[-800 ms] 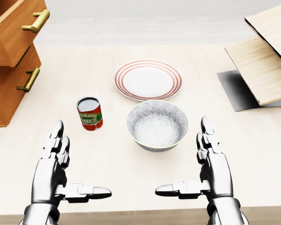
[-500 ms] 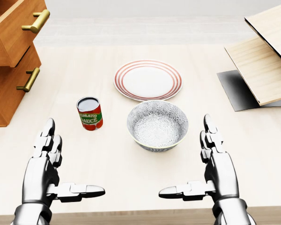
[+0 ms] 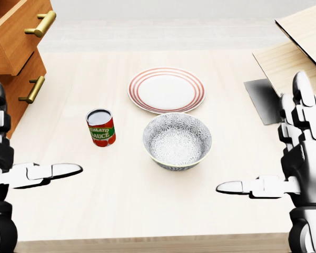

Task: Close the top drawer of the cabinet.

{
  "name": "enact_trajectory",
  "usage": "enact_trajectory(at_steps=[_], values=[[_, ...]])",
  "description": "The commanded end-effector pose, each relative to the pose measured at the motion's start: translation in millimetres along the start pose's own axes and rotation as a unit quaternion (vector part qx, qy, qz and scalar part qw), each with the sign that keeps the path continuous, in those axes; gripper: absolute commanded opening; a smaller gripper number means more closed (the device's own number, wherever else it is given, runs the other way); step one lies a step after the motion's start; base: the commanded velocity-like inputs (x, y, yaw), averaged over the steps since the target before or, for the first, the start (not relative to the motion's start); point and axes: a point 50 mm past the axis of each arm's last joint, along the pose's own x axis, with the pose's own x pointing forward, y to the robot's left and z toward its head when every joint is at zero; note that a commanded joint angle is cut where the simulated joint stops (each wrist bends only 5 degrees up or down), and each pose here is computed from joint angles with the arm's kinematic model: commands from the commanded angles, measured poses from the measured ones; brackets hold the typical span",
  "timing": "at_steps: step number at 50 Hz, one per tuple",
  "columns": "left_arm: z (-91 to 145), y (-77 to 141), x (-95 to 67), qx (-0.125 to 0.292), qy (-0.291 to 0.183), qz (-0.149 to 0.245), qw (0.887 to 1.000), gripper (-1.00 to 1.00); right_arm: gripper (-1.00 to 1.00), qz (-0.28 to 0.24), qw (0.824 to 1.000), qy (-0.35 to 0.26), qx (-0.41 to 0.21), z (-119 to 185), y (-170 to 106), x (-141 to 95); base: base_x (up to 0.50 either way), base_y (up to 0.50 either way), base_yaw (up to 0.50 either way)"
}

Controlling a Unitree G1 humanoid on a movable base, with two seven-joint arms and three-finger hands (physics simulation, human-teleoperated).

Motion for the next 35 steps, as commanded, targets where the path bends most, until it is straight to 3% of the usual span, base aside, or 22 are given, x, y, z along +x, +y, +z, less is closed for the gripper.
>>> enact_trajectory(at_steps=[1,4,15,25,35], values=[[64,1,12.2,-0.01,-0.148,-0.001,0.989,1.0,1.0,-0.018,0.993,-0.112,-0.027,50,-16,7,0.0,0.0,0.0],[78,-3,12.1,-0.021,-0.179,-0.002,0.984,1.0,1.0,-0.016,0.994,-0.101,-0.027,45,-16,9,0.0,0.0,0.0],[74,-1,10.0,0.001,-0.171,0.004,0.985,1.0,1.0,-0.001,0.98,-0.194,-0.042,86,-12,6,0.0,0.0,0.0],[83,1,12.6,-0.006,-0.194,0.01,0.981,1.0,1.0,0.001,0.962,-0.271,-0.032,117,-9,4,0.0,0.0,0.0],[98,3,10.7,-0.017,-0.227,0.009,0.974,1.0,1.0,0.006,0.967,-0.252,-0.033,109,-8,4,0.0,0.0,0.0]])
